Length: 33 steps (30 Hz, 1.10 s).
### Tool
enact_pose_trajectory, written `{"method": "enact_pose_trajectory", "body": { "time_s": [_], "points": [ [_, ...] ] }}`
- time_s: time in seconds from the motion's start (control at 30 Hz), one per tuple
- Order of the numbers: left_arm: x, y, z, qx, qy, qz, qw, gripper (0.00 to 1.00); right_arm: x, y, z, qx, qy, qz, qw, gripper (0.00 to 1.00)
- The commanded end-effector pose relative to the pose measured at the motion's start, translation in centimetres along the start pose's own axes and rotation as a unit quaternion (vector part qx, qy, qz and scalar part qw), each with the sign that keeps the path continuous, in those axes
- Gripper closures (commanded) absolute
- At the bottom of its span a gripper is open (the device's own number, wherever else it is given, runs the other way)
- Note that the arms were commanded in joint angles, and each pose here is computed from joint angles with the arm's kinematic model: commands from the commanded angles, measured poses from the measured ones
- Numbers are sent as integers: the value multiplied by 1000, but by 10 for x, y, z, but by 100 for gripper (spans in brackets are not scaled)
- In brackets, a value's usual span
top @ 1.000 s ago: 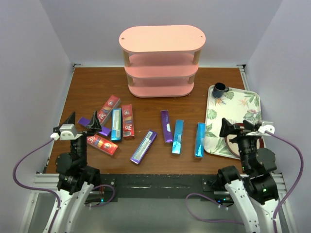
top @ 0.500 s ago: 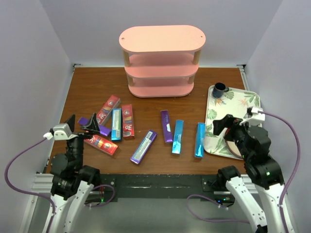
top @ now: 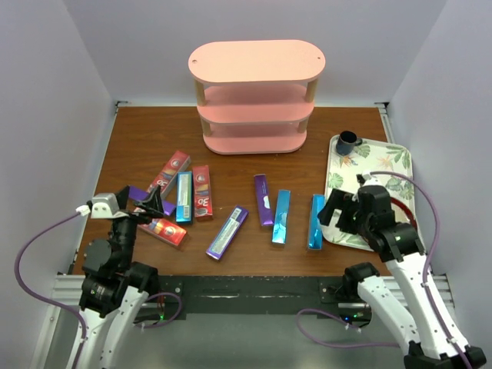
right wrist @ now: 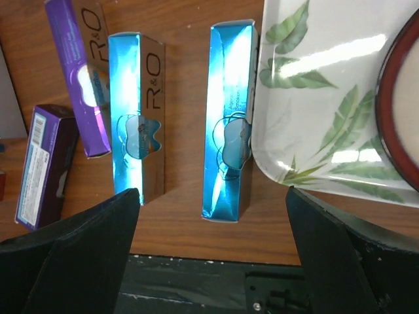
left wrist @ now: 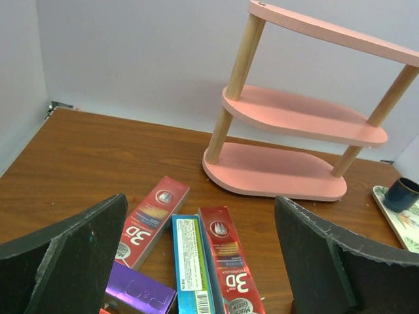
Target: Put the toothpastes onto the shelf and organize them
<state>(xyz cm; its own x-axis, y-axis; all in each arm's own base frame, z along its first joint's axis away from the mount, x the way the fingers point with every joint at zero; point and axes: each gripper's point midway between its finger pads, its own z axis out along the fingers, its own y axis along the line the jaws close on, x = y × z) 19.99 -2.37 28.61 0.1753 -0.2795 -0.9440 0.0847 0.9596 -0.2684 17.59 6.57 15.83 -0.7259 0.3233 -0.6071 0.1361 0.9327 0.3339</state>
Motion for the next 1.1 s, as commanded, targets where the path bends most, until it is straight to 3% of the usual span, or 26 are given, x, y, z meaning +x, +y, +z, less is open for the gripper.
{"method": "enact_pose_trajectory", "body": {
  "time_s": [0.0,0.27,0.4,0.53,0.8,1.07],
  "points": [
    [-38,-11,-23,40,-77,-30,996,0,33,15,27,-37,49,22,998,1],
    [-37,-13,-24,48,-73,-30,996,0,59,7,49,45,25,-19,998,2],
    [-37,-14,-24,48,-72,-30,996,0,73,21,56,25,25,-28,999,1],
    [-36,-12,-24,45,-71,-31,996,0,74,18,61,77,-15,-60,995,2],
    [-36,-13,-25,46,-68,-32,996,0,83,26,65,124,-52,-89,987,10],
    [-36,-12,-26,45,-66,-34,996,0,86,19,64,120,-70,-73,988,28]
  ]
}}
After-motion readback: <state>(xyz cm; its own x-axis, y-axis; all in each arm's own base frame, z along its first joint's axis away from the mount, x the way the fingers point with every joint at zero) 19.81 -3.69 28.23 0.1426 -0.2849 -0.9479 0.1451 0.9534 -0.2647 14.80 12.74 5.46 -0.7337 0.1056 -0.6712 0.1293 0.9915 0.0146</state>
